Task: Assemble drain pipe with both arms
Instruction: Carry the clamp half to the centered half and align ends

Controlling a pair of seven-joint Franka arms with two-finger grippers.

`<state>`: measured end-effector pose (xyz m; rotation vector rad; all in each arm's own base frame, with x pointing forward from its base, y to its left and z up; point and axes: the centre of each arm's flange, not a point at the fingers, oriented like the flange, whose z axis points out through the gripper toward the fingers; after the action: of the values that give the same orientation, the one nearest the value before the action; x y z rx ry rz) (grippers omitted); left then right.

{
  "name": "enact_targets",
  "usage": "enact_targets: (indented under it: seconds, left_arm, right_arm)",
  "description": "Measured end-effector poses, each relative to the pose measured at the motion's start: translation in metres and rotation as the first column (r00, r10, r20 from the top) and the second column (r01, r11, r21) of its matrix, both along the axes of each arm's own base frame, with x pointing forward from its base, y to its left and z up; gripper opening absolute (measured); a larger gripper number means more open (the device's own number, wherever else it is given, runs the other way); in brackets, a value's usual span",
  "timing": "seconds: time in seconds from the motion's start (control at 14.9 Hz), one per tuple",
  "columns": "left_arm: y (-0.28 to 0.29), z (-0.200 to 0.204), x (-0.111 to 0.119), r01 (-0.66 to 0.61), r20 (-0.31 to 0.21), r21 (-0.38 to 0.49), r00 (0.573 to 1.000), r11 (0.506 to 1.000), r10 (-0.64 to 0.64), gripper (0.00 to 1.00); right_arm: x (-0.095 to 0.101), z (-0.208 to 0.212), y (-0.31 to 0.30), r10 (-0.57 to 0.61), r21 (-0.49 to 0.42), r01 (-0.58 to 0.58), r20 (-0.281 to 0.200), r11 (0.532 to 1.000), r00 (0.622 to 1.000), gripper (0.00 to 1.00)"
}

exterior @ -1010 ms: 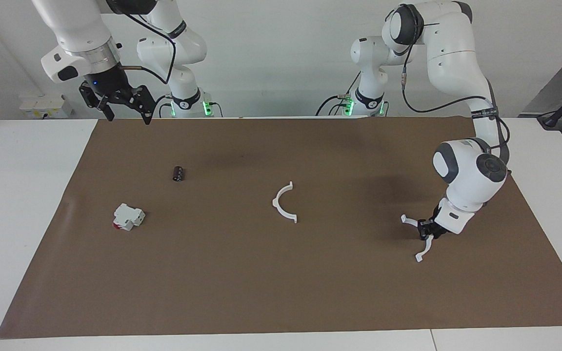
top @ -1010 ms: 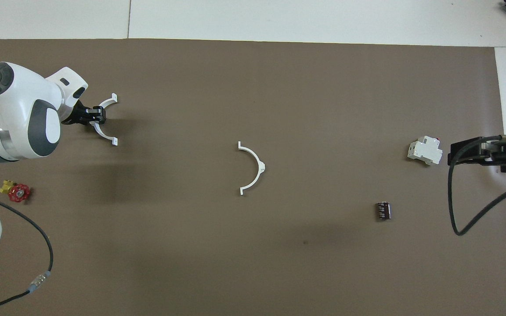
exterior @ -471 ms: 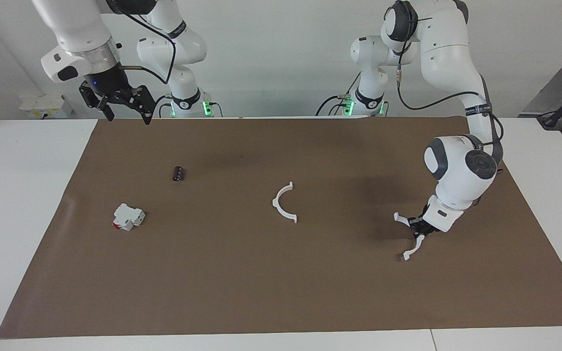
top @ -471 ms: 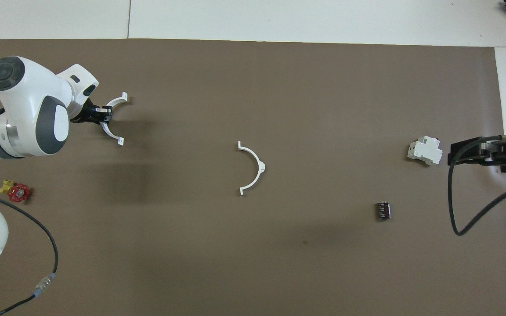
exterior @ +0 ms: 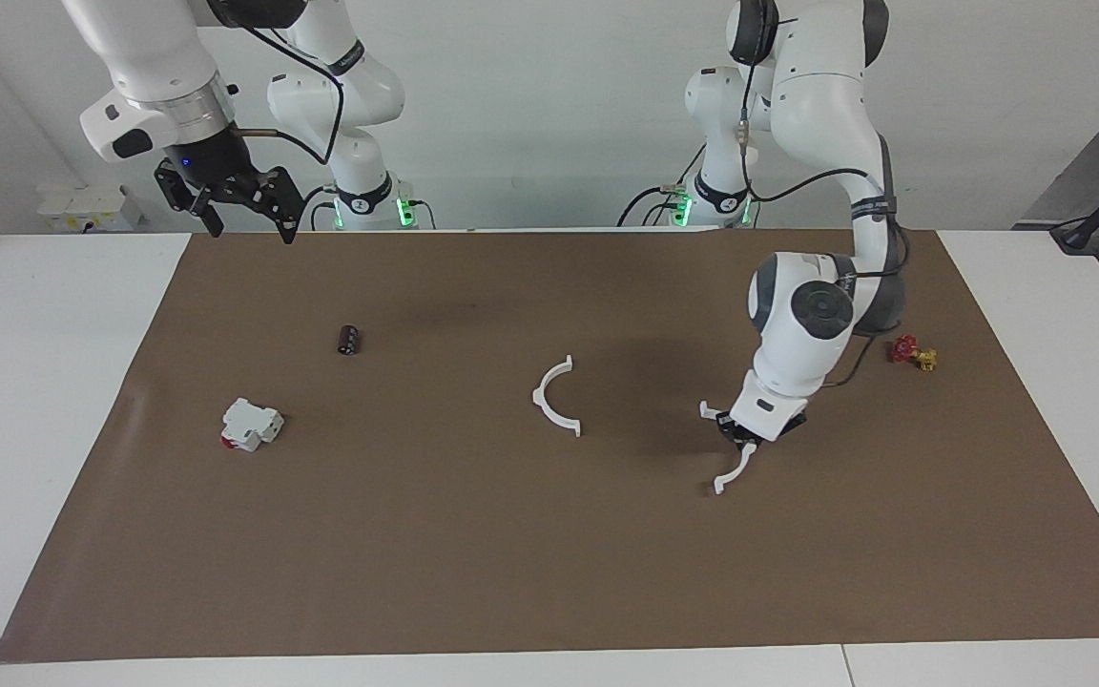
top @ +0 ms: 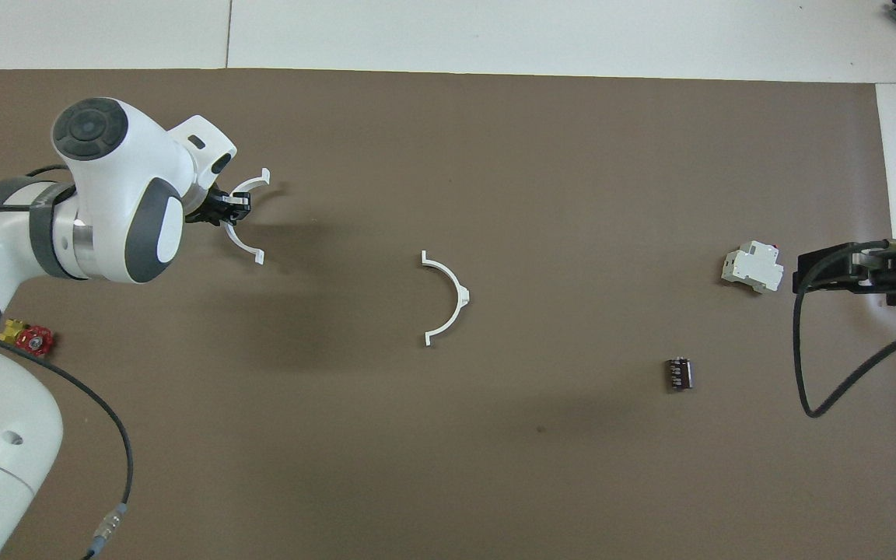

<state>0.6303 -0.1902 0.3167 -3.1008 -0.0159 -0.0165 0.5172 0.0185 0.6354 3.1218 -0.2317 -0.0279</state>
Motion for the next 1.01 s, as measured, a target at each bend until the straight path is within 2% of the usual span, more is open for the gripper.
enact_targets:
  seconds: [0.27,0.61,0.81,1.01]
  left_arm:
    - [-0.065,-0.008,-0.036,-0.012,-0.019,0.009,1.000,1.000,0.012,0.21]
    - [-0.108,-0.010,-0.073,-0.033,-0.032,0.020,0.999,0.999,0.033,0.21]
    - [-0.119,-0.008,-0.079,-0.076,-0.017,0.013,0.997,0.997,0.076,0.21]
    - [-0.132,-0.010,-0.085,-0.068,0.011,-0.007,0.998,0.998,0.068,0.21]
  right_arm:
    - [0.000,0.000,0.000,0.000,0.000,0.000,0.000,1.000,1.000,1.00]
    - [0.000,0.000,0.000,0.000,0.000,0.000,0.000,1.000,1.000,1.00]
    - [0.000,0.000,0.000,0.000,0.000,0.000,0.000,1.000,1.000,1.00]
    - [0.000,0.000,0.000,0.000,0.000,0.000,0.000,1.000,1.000,1.00]
